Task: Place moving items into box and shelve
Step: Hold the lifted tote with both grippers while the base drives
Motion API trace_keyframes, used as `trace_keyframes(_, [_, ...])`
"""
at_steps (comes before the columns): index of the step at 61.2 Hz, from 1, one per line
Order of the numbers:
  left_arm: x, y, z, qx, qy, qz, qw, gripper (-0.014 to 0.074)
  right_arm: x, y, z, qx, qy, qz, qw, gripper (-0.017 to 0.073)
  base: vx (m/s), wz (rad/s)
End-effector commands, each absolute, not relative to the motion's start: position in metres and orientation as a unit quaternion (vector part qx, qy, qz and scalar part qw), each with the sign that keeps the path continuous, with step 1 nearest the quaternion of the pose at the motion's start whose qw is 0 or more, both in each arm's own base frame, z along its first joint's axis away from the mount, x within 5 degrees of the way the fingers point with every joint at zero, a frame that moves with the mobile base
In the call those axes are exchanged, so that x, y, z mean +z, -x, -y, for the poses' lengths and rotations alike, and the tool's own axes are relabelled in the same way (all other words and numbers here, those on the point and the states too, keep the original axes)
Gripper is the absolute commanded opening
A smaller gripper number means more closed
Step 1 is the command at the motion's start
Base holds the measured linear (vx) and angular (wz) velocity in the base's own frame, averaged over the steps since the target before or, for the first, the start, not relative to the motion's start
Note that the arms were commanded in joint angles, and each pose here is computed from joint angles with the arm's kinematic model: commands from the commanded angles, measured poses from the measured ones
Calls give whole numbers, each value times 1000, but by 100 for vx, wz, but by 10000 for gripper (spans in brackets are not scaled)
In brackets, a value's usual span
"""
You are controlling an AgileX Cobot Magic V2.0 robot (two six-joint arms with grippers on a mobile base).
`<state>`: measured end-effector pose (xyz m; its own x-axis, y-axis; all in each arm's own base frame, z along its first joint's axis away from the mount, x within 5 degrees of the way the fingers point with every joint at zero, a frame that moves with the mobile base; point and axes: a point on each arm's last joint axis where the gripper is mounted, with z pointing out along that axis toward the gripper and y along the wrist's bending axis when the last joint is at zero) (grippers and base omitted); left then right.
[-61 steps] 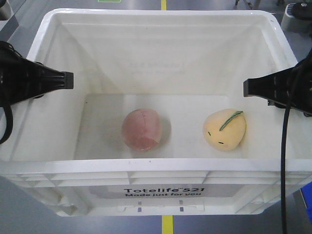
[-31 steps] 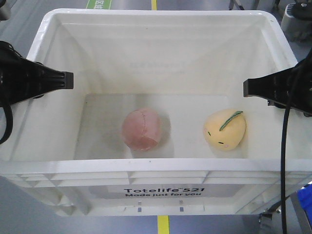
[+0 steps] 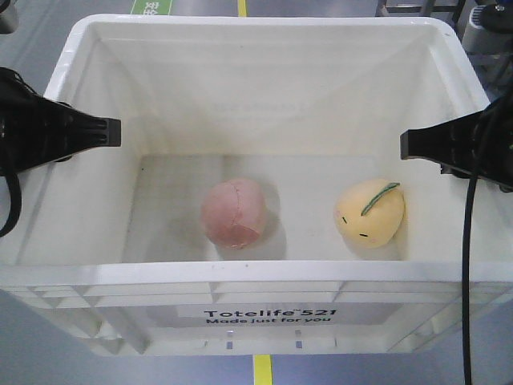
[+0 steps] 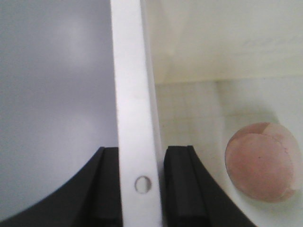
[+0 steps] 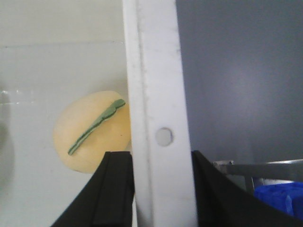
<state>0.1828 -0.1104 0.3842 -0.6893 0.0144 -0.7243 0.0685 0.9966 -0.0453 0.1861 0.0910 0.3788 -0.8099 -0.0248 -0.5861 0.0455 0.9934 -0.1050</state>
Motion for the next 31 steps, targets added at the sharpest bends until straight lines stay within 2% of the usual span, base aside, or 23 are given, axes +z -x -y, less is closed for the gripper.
trace_keyframes(1, [414, -181, 110, -72, -42, -875, 477, 150, 401, -188, -85, -56, -6, -924, 379, 152, 44, -2])
trace_keyframes(31, [414, -181, 110, -72, -42, -875, 477, 150, 401, -188, -85, -56, -6, -924, 379, 152, 42, -2])
